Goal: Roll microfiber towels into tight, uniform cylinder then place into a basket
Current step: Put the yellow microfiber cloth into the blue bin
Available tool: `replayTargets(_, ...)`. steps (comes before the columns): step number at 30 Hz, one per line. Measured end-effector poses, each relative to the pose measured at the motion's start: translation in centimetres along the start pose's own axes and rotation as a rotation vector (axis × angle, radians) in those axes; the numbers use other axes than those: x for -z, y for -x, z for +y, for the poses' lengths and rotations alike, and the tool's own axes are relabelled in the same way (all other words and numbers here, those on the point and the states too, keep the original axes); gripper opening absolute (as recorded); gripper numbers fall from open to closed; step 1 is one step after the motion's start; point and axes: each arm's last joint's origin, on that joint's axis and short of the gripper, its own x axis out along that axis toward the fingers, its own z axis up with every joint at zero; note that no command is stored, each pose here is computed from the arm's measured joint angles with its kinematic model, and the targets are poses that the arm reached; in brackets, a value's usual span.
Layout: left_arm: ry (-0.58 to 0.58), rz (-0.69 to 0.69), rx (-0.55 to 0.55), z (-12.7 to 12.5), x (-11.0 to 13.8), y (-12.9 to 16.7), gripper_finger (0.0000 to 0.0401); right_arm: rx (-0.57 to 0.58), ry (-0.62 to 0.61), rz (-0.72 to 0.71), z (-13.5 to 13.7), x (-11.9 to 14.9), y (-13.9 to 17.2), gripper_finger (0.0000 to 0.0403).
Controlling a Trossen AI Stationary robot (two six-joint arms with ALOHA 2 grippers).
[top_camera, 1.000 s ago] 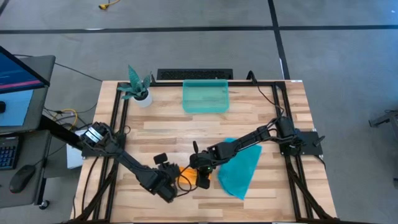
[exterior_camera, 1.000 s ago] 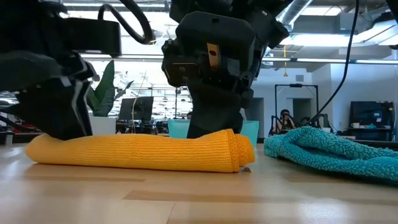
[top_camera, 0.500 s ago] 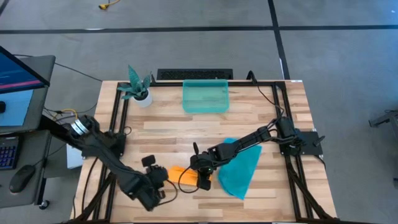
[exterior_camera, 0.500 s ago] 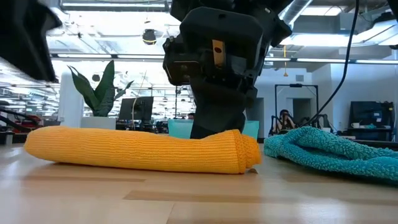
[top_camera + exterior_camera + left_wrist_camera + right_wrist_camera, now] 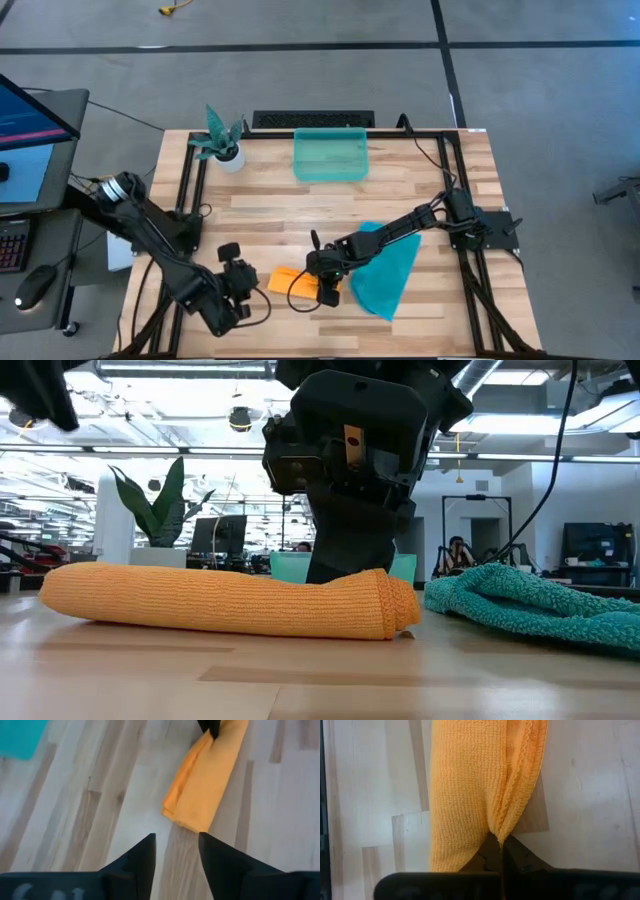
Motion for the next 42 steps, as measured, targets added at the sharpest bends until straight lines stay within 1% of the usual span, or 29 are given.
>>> replayTargets(3, 0.026, 0.044, -0.004, -0.2, 0.1, -0.9, 0.0170, 0.000, 0.002, 0.000, 0.1, 0.0, 0.0, 0.0013)
replayTargets(7, 0.096, 0.127, -0.004, -0.3, 0.4, -1.8, 0.0206, 0.002, 0.005, -0.001, 0.2, 0.1, 0.0, 0.0012)
replayTargets(9, 0.088, 0.182, 0.011, -0.2, 0.7, -1.9, 0.0215, 0.002, 0.006, -0.001, 0.2, 0.1, 0.0, 0.0011)
replayTargets(11, 0.068, 0.230, -0.017, 0.2, 1.1, -1.9, 0.0219, 0.002, 0.006, -0.001, 0.2, 0.1, 0.0, 0.0012)
replayTargets(14, 0.092, 0.280, -0.111, 1.7, 1.4, -1.0, 0.0217, 0.002, 0.006, -0.001, 0.2, 0.1, 0.0, 0.0014)
replayTargets(16, 0.105, 0.285, -0.160, 2.9, 1.4, -0.1, 0.0214, 0.002, 0.007, 0.000, 0.3, 0.1, 0.0, 0.0013)
replayTargets(18, 0.127, 0.262, -0.182, 4.1, 1.3, 0.9, 0.0210, 0.002, 0.007, 0.000, 0.3, 0.1, 0.0, 0.0011)
replayTargets(20, 0.158, 0.203, -0.175, 5.4, 1.1, 2.1, 0.0206, 0.001, 0.007, 0.000, 0.3, 0.1, 0.0, 0.0011)
replayTargets(23, 0.237, 0.077, -0.124, 7.2, 1.2, 3.4, 0.0201, 0.001, 0.007, 0.001, 0.3, 0.1, 0.0, 0.0013)
replayTargets(25, 0.307, -0.014, -0.052, 7.9, 1.3, 3.6, 0.0198, 0.001, 0.008, 0.001, 0.3, 0.1, 0.0, 0.0014)
replayTargets(27, 0.369, -0.091, 0.034, 8.1, 1.7, 3.2, 0.0197, 0.001, 0.013, 0.001, 0.3, 0.1, 0.0, 0.0013)
replayTargets(30, 0.418, -0.181, 0.168, 7.6, 2.5, 1.5, 0.0197, -0.004, 0.015, 0.004, 0.3, 0.2, 0.0, 0.0012)
replayTargets(36, 0.444, -0.258, 0.389, 6.3, 3.9, -2.0, 0.0197, -0.005, 0.016, 0.005, 0.3, 0.2, -0.1, 0.0014)
replayTargets(39, 0.482, -0.268, 0.442, 6.2, 4.3, -3.3, 0.0197, -0.006, 0.016, 0.004, 0.3, 0.2, -0.1, 0.0013)
replayTargets(42, 0.505, -0.272, 0.437, 6.5, 4.6, -4.1, 0.0205, -0.006, 0.016, 0.003, 0.3, 0.2, -0.1, 0.0014)
